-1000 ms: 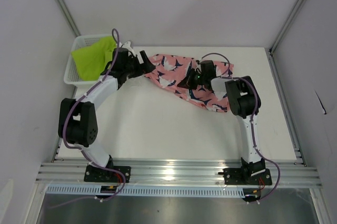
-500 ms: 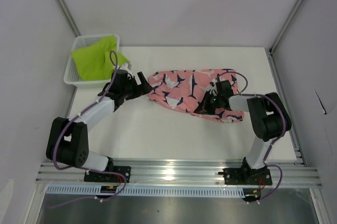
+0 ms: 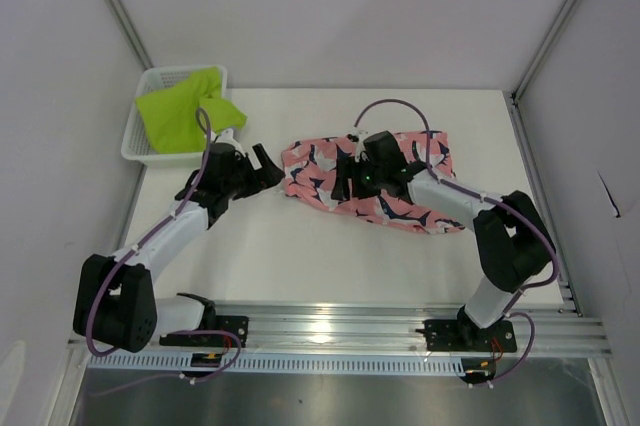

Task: Fold and stack the shorts
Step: Fold the shorts

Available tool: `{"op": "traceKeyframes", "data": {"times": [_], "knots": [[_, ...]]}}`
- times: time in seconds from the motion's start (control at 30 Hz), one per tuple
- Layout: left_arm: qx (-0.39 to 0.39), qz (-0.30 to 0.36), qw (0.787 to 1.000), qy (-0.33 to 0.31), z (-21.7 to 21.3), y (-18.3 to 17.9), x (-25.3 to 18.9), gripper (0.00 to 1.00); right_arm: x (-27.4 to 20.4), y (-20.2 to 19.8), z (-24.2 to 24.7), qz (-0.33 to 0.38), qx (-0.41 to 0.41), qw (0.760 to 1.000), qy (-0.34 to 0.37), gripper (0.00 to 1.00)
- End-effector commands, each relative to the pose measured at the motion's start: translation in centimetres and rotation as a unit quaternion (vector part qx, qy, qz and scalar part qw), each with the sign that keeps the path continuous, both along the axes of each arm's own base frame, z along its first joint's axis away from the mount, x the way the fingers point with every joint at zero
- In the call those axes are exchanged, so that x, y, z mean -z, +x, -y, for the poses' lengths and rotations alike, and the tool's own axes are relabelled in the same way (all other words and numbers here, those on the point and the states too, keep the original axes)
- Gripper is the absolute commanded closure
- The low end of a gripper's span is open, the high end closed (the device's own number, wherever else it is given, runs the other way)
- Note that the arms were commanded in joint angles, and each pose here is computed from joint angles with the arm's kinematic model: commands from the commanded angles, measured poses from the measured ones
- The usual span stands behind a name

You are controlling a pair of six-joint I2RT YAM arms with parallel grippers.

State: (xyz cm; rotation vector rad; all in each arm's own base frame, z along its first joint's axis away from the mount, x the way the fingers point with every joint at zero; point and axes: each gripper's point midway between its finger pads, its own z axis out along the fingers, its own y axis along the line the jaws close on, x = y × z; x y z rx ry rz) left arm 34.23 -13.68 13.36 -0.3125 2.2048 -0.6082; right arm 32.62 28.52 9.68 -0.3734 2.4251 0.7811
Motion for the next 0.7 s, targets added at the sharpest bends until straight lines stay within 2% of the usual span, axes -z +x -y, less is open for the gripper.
{"op": "traceKeyframes", "data": {"times": [0.0, 0.07, 0.17, 0.27, 0.37, 0.4, 0.47, 0.53, 0.6, 0.67], "knots": [[-0.015, 0.01, 1.0, -0.004, -0.5, 0.1, -1.4, 0.02, -0.6, 2.1, -1.8, 0.071, -0.02, 0.996, -0.052, 0.29], [-0.024, 0.01, 1.0, -0.007, -1.1, 0.0, -1.3, 0.02, -0.6, 3.3, -3.4, 0.072, -0.016, 0.997, -0.034, 0.3], [-0.036, 0.017, 0.999, -0.01, -1.8, -0.2, -1.4, 0.02, 0.1, 4.2, -5.6, 0.051, -0.026, 0.998, 0.003, 0.36], [-0.043, 0.025, 0.999, -0.012, -2.1, -0.3, -1.7, 0.02, -0.3, 5.1, -8.8, 0.021, -0.046, 0.996, 0.08, 0.43], [-0.047, 0.027, 0.998, -0.011, -2.3, -0.4, -1.6, 0.02, -0.5, 6.0, -10.9, -0.003, -0.072, 0.984, 0.163, 0.51], [-0.048, 0.025, 0.998, -0.01, -2.4, -0.5, -1.5, 0.02, -0.7, 5.6, -11.5, -0.03, -0.077, 0.978, 0.192, 0.54], [-0.047, 0.026, 0.998, -0.011, -2.4, -0.6, -1.4, 0.02, 0.4, 6.0, -12.1, -0.054, -0.087, 0.968, 0.23, 0.56], [-0.047, 0.024, 0.999, -0.011, -2.4, -0.7, -1.2, 0.02, 1.4, 6.6, -12.2, -0.086, -0.071, 0.964, 0.242, 0.58], [-0.047, 0.022, 0.999, -0.011, -2.4, -0.7, -1.0, 0.02, 5.1, 6.6, -11.6, -0.133, -0.044, 0.968, 0.208, 0.6], [-0.047, 0.02, 0.999, -0.01, -2.4, -0.7, -0.9, 0.02, 6.8, 6.6, -10.9, -0.156, -0.025, 0.968, 0.193, 0.61]]}}
